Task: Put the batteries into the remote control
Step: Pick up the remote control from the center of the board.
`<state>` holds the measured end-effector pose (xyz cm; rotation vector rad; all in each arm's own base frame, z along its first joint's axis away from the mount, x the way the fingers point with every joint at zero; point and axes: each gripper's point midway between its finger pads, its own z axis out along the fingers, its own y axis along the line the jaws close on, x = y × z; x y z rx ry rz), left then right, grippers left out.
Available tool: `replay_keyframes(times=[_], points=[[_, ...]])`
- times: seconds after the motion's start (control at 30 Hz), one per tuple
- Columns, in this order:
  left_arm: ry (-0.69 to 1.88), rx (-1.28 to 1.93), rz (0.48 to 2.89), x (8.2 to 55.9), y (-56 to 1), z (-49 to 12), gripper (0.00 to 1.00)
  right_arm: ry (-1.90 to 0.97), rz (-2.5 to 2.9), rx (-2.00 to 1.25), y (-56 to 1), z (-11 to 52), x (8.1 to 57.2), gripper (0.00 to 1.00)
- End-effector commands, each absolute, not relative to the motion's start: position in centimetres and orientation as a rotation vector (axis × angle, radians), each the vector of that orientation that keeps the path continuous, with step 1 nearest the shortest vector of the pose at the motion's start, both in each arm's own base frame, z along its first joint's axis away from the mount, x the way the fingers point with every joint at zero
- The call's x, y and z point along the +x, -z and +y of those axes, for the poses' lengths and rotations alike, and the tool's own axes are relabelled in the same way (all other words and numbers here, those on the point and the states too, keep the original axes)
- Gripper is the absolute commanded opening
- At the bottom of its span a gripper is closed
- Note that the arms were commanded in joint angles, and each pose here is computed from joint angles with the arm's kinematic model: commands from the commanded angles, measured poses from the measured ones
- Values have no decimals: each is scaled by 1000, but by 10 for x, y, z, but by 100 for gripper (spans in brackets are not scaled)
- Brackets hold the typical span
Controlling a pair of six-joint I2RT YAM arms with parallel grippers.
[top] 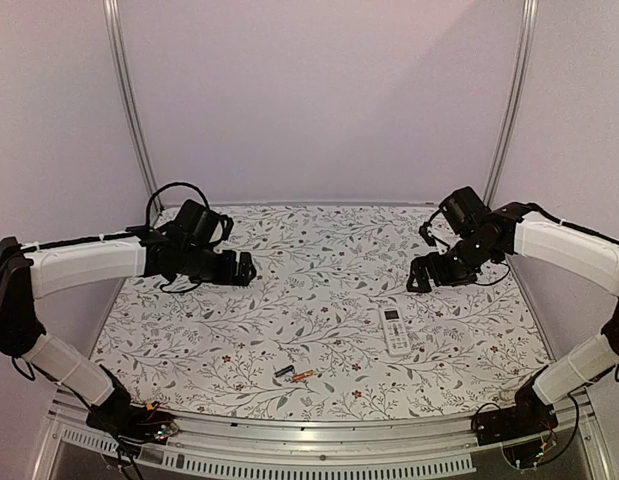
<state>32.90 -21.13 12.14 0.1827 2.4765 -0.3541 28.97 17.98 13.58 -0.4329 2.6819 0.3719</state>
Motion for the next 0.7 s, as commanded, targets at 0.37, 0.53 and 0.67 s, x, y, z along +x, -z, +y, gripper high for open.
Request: replay_keyframes(times=[0.37,0.53,0.67], points=[[359,136,2397,315,-143,-198,100,-195,2933,-652,-96,225,247,99],[358,116,2406,310,-139,-194,100,-162,2984,-644,-75,233,246,99],[374,103,2398,308,-139,-194,100,-111,3023,-629,-59,233,249,99]])
